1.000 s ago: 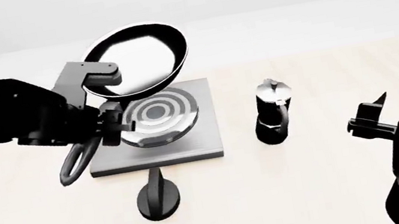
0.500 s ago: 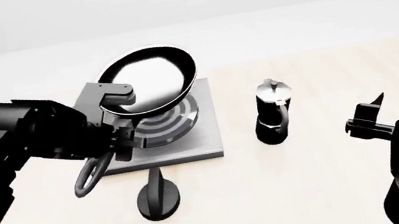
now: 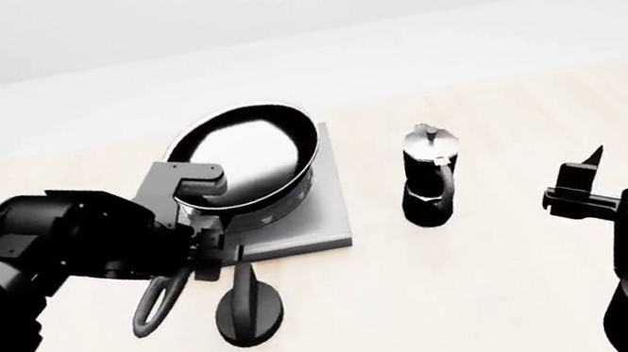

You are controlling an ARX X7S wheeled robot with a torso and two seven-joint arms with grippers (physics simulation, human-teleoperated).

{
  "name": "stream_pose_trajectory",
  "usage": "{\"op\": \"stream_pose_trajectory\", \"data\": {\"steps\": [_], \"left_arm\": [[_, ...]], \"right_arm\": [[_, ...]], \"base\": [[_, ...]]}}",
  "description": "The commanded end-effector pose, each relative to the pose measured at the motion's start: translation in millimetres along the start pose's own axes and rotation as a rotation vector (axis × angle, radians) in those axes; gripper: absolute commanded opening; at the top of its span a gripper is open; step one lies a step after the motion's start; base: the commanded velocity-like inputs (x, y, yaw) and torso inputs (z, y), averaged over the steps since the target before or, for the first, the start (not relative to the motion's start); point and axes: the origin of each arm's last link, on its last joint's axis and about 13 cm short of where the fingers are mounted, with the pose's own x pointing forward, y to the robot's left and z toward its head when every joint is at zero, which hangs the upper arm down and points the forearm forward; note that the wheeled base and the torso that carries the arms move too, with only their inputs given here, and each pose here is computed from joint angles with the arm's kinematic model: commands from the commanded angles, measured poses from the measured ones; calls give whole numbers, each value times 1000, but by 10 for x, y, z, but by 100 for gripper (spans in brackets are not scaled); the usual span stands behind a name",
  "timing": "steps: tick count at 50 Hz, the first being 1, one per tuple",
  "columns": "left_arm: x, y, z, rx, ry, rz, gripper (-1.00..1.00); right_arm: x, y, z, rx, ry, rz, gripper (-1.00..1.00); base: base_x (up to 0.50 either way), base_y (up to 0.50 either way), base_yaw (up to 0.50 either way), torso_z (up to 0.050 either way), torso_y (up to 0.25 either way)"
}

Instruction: Turn on the stove and put the frying pan on it.

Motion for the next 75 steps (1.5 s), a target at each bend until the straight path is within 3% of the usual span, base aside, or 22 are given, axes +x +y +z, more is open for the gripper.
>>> {"op": "stream_pose_trajectory", "data": {"steps": [1,16,17,35,40,45,46,49,51,53,57,59,63,67,71,72,73,75], "left_arm": [[-25,27,103,-3,-52,-4,-100],[22,39,120,-4,-57,-22,-100],[17,43,127,-6,-61,-26,100],[-99,56,179,4,-89,6,100],[-362,79,270,12,-124,21,100],[-899,153,532,40,-195,31,100],[-900,153,532,40,-195,31,100],[-1246,150,623,80,-219,-27,100],[-1367,156,635,105,-224,-21,100],[-1569,121,614,143,-233,-111,100],[-1826,117,575,151,-292,-151,100],[-2076,77,511,197,-341,-239,100],[-2333,44,373,238,-386,-231,100],[-2414,-8,211,268,-441,-261,100],[-2359,-81,33,277,-610,-325,100],[-2334,-90,0,307,-577,-312,100],[-2309,-103,-32,282,-701,-273,100],[-2257,-141,-127,295,-717,-278,100]], "right_arm": [[0,-3,-1,1,0,1,100],[-3,-3,0,0,-2,1,100],[-4,-3,0,0,-2,2,100],[-1,6,12,-2,-3,5,100],[-1,6,-3,-3,-1,4,100],[3,4,-2,-2,0,3,100],[3,2,-1,0,0,3,100],[-2,-12,18,3,-1,2,100],[1,-10,5,4,1,1,100],[-1,-7,7,4,1,2,100],[-4,5,5,1,1,4,100],[-5,18,-6,-4,0,9,100],[-9,22,8,-5,0,10,100],[-20,23,2,-6,-4,14,100],[-23,30,18,0,-2,24,100],[-27,31,14,0,-5,26,100],[-37,36,16,10,-17,39,100],[-47,36,26,10,-29,42,100]], "base": [[0,0,0,0,0],[0,0,0,1,1],[0,0,0,0,0],[0,0,0,0,0],[0,0,0,0,0],[0,0,0,0,0],[0,0,0,0,0],[0,0,0,0,0],[0,0,0,0,0],[0,0,0,0,0],[0,0,0,0,0],[0,0,0,0,0],[0,0,0,0,0],[0,0,0,0,0],[0,0,0,0,0],[0,0,0,0,0],[0,0,0,0,0],[0,0,0,0,0]]}}
